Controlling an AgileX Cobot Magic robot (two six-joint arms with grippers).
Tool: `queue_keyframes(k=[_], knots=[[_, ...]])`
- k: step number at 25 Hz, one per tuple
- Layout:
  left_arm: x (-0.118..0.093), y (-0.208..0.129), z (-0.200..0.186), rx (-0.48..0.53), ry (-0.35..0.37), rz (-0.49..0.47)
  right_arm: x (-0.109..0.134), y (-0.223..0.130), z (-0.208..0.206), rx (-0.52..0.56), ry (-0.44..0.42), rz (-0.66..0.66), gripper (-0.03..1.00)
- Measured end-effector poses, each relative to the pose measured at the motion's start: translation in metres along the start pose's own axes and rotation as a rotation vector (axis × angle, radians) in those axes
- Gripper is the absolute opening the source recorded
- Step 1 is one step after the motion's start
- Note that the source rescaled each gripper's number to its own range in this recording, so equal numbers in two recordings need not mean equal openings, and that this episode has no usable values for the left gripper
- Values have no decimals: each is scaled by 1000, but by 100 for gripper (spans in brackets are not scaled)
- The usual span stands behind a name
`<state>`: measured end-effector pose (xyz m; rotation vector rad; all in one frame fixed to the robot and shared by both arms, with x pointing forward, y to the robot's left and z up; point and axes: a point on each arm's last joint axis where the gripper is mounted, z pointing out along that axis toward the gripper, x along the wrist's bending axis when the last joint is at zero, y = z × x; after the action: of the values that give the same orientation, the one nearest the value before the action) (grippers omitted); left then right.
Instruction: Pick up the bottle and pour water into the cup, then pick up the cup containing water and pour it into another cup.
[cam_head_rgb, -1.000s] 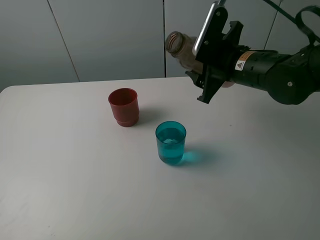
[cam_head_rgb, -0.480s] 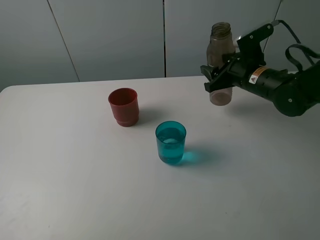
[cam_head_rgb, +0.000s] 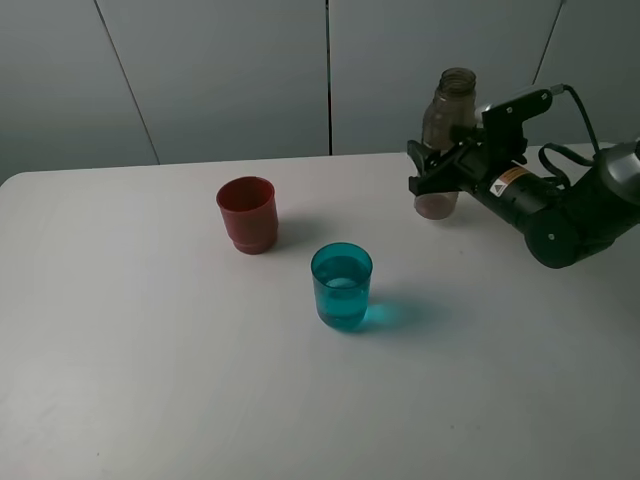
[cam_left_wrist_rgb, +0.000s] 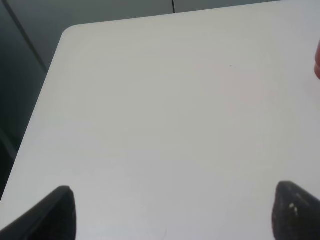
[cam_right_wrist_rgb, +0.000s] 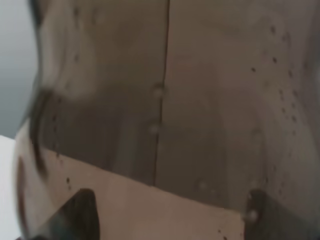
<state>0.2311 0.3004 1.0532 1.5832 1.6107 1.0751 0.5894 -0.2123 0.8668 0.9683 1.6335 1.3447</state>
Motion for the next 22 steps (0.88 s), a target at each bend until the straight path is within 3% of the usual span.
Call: queue_keyframes(k=[10, 11, 12, 13, 14, 16, 22], knots=[[0, 0, 0, 0, 0, 0, 2, -12, 0, 38, 11, -18, 1], [0, 0, 0, 0, 0, 0, 2, -12, 0, 38, 11, -17, 15], [0, 0, 0, 0, 0, 0, 2, -11, 0, 34, 10, -17, 57], [0, 0, 0, 0, 0, 0, 2, -10, 0, 26, 10, -17, 79], [0, 0, 0, 0, 0, 0, 2, -10, 0, 19, 9, -17, 91], [0, 0, 0, 0, 0, 0, 2, -8, 0, 12, 9, -11, 98], [0, 0, 0, 0, 0, 0, -3, 33, -4, -96, -2, -23, 99]])
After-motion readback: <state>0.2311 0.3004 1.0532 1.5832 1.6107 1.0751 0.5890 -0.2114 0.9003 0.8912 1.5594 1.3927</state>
